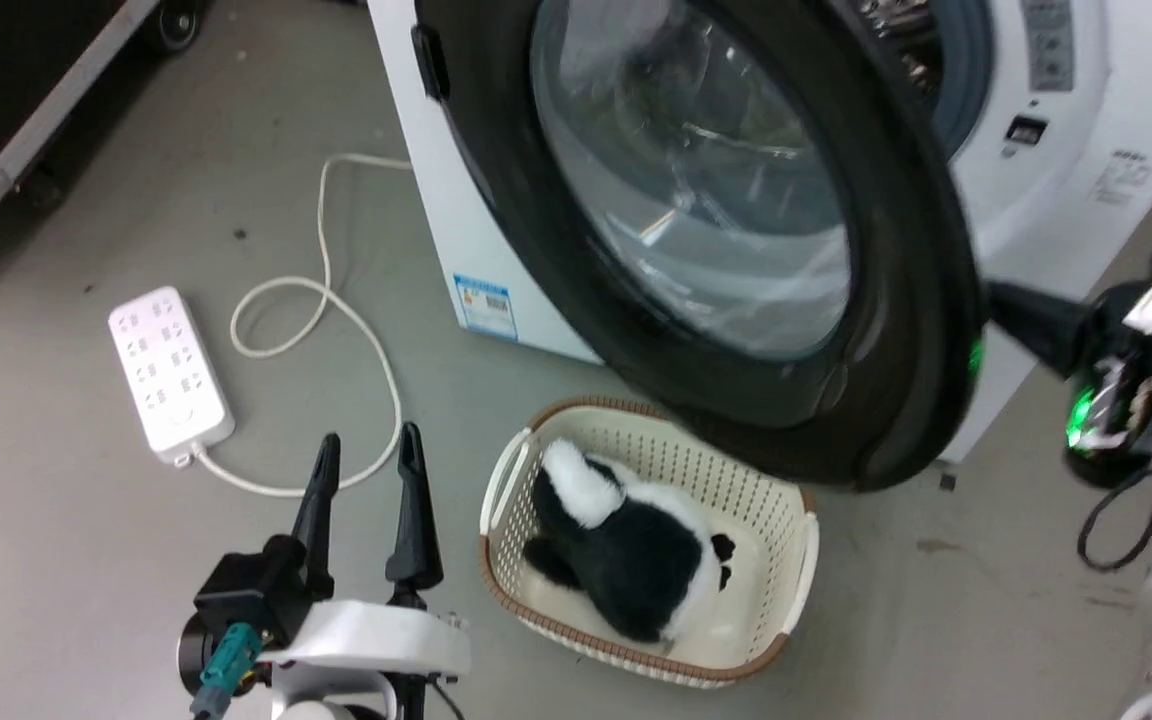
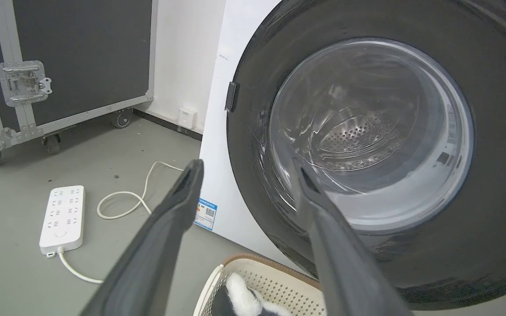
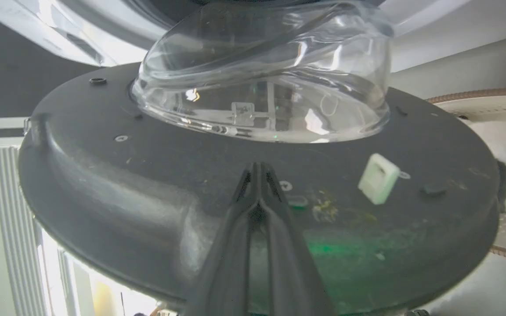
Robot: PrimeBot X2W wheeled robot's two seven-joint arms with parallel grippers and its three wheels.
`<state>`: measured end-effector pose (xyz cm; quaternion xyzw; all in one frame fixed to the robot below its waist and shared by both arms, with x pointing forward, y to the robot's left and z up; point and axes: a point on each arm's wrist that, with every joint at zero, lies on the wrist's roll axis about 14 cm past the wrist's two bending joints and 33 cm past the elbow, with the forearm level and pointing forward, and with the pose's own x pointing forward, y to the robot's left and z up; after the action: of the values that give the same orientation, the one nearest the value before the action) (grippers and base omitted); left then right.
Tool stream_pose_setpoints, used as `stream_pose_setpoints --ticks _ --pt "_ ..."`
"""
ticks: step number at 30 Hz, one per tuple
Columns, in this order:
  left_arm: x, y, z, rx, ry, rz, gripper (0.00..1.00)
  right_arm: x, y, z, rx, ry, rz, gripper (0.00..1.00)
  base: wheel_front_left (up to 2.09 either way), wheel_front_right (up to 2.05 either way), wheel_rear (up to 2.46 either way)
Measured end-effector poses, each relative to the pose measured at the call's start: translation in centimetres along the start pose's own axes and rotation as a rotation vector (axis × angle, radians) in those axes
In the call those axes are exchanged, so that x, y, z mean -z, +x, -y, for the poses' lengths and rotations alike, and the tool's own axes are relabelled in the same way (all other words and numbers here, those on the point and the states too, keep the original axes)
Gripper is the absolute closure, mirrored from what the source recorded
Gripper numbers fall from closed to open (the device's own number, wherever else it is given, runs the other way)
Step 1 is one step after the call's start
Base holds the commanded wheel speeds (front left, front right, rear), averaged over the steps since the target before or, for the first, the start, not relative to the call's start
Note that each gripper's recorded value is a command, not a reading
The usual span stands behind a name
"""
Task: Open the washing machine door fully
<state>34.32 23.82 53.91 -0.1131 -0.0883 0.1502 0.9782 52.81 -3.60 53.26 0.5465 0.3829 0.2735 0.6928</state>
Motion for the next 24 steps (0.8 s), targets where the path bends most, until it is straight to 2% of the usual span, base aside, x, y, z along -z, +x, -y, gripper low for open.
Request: stream_pose_setpoints --ticks 9,17,24 --pt "0.0 -1.2 0.3 0.024 -0.011 -0.003 0.0 6.4 0.9 -1.0 -0.083 0.016 -0.157 1.0 0.0 0.0 0.0" --pt "1.2 -2.7 -0.1 0.017 -0.02 -0.046 0.0 14.2 2.0 -0.7 -0.15 0.039 -0.301 1.0 0.0 0.0 0.0" --pt "2.2 -3.1 0.2 0.041 -0.024 -0.078 0.0 19.5 2.7 -0.7 -0.183 0.06 -0.355 1.0 0.0 0.0 0.0"
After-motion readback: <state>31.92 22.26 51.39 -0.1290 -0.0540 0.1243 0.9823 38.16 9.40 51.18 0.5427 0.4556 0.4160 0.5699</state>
